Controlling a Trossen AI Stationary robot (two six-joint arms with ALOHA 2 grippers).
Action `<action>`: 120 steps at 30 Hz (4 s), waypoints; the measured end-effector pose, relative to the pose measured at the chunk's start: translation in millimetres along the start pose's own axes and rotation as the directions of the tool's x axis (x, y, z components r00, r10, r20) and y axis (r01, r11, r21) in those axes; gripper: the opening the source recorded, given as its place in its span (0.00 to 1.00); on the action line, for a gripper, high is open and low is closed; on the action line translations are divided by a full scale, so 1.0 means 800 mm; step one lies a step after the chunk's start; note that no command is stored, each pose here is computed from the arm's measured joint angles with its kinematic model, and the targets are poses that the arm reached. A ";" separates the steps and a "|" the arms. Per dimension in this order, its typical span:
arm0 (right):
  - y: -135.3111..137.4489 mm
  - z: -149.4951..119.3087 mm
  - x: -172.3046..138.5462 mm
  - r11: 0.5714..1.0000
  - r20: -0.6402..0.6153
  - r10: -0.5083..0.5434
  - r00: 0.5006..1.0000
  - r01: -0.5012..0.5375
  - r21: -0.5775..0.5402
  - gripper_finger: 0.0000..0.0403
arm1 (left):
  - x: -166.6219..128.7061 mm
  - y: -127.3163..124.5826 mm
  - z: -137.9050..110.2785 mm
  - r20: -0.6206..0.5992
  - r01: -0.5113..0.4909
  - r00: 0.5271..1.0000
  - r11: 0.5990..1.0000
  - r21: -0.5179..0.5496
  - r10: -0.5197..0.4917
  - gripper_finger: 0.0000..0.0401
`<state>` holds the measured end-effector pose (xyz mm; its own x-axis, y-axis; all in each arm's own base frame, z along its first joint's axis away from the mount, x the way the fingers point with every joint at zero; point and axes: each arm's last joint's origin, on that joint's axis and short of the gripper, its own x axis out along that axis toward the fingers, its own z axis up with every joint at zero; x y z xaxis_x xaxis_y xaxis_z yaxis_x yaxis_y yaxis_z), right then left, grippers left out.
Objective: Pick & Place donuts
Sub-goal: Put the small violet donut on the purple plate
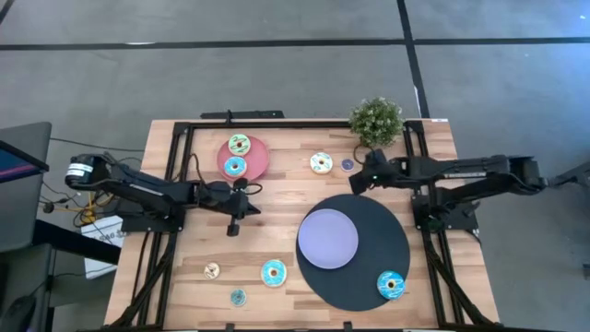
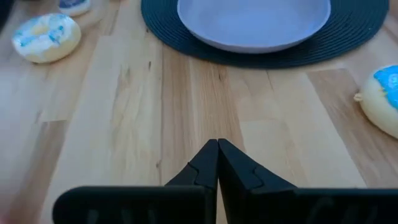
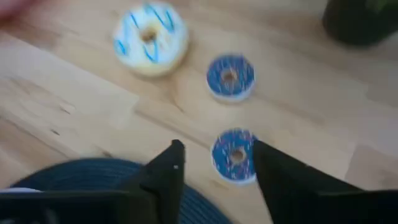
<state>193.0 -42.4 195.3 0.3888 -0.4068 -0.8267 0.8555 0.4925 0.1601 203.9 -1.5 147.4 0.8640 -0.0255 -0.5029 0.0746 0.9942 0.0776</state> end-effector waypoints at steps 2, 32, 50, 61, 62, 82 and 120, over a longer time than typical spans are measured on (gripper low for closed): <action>0.003 -0.004 0.009 1.000 -0.033 -0.023 0.999 0.023 0.001 0.54 | -0.009 0.000 0.005 0.023 -0.004 1.000 1.000 0.015 0.003 0.00; 0.002 -0.016 0.102 0.970 -0.166 -0.234 0.958 0.242 0.028 0.73 | -0.067 0.001 0.017 0.085 -0.023 0.996 1.000 -0.011 0.023 0.00; 0.003 -0.015 0.100 0.973 -0.161 -0.218 0.963 0.226 0.034 0.62 | -0.066 0.001 0.016 0.070 -0.039 0.997 0.999 -0.022 0.041 0.00; 0.003 -0.015 0.100 0.973 -0.162 -0.220 0.962 0.228 0.034 0.54 | -0.066 0.001 0.016 0.068 -0.037 0.997 0.999 -0.036 0.040 0.00; 0.003 -0.015 0.100 0.973 -0.162 -0.220 0.962 0.228 0.034 0.54 | -0.066 0.001 0.016 0.068 -0.038 0.997 0.999 -0.036 0.040 0.00; 0.094 -0.031 0.007 0.927 0.072 0.330 0.941 -0.308 -0.215 0.53 | -0.066 0.002 0.016 0.067 -0.049 0.996 0.998 -0.045 0.052 0.00; 0.208 -0.085 0.059 0.879 -0.214 0.136 0.967 -0.218 -0.425 0.58 | -0.066 0.002 0.016 0.066 -0.050 0.996 0.997 -0.063 0.054 0.00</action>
<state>330.6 72.9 145.8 0.4193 -0.1617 -0.8933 0.5221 0.8480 0.0916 164.4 -0.1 185.0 0.8976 0.0211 -0.4404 -0.0001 0.9989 0.0478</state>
